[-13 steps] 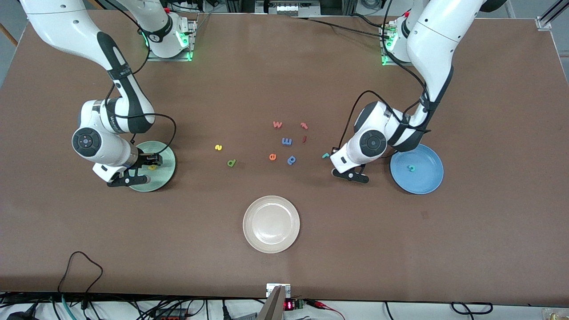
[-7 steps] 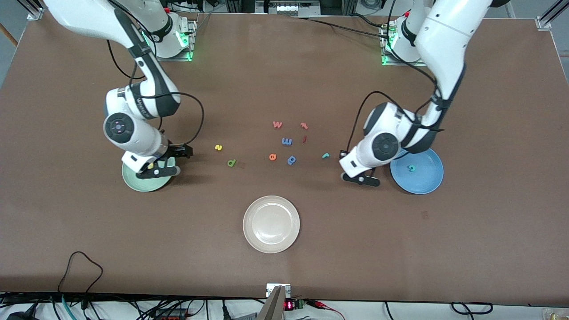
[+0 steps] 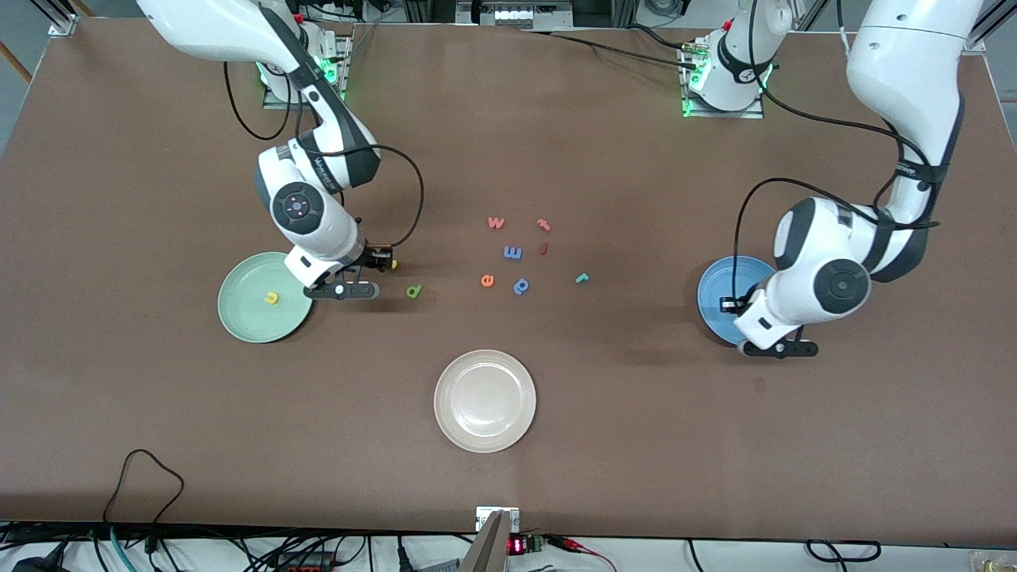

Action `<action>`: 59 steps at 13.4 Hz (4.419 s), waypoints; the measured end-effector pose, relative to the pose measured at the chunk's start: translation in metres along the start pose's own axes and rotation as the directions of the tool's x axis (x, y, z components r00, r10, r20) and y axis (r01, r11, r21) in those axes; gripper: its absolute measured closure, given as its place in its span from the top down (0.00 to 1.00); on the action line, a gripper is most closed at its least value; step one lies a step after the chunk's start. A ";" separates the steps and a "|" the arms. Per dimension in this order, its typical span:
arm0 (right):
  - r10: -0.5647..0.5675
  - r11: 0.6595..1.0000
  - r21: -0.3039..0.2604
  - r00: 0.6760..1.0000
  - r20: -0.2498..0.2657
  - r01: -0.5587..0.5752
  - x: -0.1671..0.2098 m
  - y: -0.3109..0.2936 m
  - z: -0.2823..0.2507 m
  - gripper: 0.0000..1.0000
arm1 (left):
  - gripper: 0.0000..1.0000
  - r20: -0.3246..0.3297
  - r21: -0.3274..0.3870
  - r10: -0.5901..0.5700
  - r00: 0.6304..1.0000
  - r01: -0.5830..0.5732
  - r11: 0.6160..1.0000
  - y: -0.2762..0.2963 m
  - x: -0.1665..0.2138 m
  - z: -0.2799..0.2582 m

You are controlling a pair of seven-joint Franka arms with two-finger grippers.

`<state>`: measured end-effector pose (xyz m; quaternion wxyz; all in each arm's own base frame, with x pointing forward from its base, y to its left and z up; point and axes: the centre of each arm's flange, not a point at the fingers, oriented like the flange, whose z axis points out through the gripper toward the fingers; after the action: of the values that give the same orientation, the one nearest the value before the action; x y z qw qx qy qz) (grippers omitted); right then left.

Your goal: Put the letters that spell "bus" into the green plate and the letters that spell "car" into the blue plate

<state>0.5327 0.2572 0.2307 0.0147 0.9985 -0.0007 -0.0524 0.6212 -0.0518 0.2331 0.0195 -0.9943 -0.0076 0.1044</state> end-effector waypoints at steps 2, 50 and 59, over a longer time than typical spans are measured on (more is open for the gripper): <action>0.015 1.000 0.005 1.000 -0.003 -0.015 -0.004 -0.012 0.012 0.59 | 0.27 0.027 -0.009 0.010 1.000 -0.009 1.000 -0.022 0.000 0.015; -0.112 0.994 0.004 0.994 -0.003 0.113 0.055 0.204 0.019 0.72 | 0.48 -0.071 -0.043 0.379 0.923 -0.382 0.923 0.312 -0.085 0.068; -0.112 0.993 0.010 0.988 -0.109 0.114 0.049 0.075 -0.034 0.45 | 0.23 -0.071 -0.025 0.379 0.923 -0.382 0.924 0.306 -0.082 0.067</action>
<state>0.5845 0.1835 0.2618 0.0039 0.9984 0.0562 0.0009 0.5305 -0.3564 0.1720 -0.0202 -0.9799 0.1841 0.0736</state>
